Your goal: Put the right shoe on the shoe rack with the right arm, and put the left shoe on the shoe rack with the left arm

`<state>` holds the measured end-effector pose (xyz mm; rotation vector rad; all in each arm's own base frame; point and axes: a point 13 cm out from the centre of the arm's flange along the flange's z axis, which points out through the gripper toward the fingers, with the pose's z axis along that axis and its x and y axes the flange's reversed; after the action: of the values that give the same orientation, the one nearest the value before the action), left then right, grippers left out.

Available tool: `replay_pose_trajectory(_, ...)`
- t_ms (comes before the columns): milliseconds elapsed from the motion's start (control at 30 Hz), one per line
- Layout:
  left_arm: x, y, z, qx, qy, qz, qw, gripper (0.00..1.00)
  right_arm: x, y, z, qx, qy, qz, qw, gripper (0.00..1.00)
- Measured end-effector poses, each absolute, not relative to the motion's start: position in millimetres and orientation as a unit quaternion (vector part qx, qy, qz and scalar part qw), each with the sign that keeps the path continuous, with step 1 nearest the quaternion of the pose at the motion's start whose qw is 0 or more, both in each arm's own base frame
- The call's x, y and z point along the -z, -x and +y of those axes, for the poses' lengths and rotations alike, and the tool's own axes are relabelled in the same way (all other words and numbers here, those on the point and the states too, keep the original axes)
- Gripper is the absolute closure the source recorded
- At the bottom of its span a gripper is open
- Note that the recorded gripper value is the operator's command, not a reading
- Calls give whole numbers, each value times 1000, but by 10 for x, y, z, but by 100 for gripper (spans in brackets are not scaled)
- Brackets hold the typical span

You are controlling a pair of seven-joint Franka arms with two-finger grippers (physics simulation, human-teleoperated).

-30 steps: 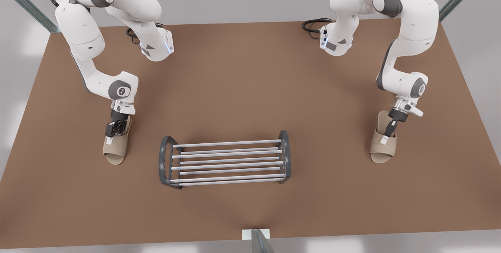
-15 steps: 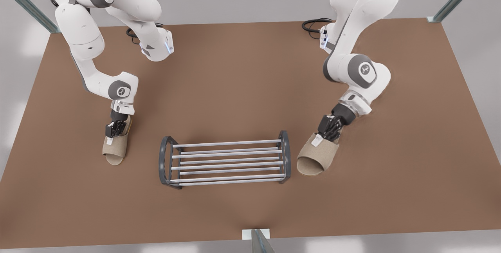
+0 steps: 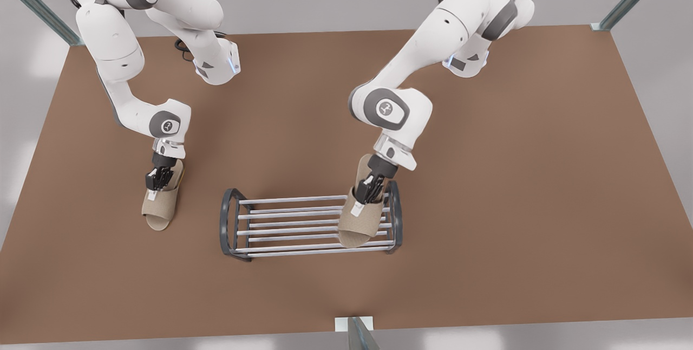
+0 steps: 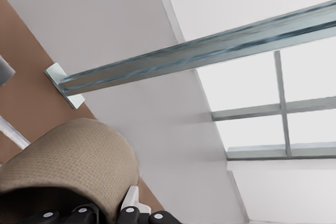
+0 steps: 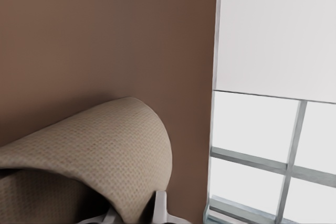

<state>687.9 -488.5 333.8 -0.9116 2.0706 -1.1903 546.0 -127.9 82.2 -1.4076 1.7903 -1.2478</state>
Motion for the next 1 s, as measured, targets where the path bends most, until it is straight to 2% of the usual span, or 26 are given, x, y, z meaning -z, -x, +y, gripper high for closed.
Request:
replay_pose_trajectory(67, -3068, -6903, -4824, 432, 363, 776, 280, 74, -840, -5467, -1281, 464, 521, 664, 270, 66)
replay_pose_trajectory(133, -2947, -6909, -4784, 427, 380, 774, 274, 67, -895, -5490, -1285, 467, 520, 662, 272, 66)
replay_pose_trajectory(233, -2916, -6944, -4764, 429, 400, 764, 268, 67, -1054, -5551, -1292, 475, 516, 656, 279, 68)
replay_pose_trajectory(267, -2910, -6959, -4767, 431, 406, 760, 267, 66, -1123, -5578, -1282, 478, 515, 653, 282, 73)
replay_pose_trajectory(300, -2898, -6978, -4770, 433, 412, 757, 265, 36, -1178, -5601, -1260, 480, 515, 650, 285, 79)
replay_pose_trajectory(333, -2888, -6996, -4771, 435, 417, 754, 264, 0, -1238, -5624, -1250, 482, 515, 648, 287, 79)
replay_pose_trajectory(467, -2868, -6922, -4886, 439, 421, 751, 256, 0, -1949, -5921, -1212, 505, 500, 627, 318, 79)
replay_pose_trajectory(600, -2848, -6875, -4922, 440, 431, 748, 249, 0, -2850, -6250, -893, 510, 498, 600, 363, 79)
replay_pose_trajectory(733, -2852, -6861, -4920, 440, 441, 743, 245, 0, -3885, -6730, -351, 479, 513, 581, 412, 79)
replay_pose_trajectory(867, -2898, -6786, -4924, 439, 446, 742, 241, 0, -4088, -6706, 260, 400, 538, 606, 428, 79)
replay_pose_trajectory(1000, -3451, -6224, -4674, 428, 434, 756, 239, 0, -4189, -6680, 1070, 318, 548, 623, 459, 79)
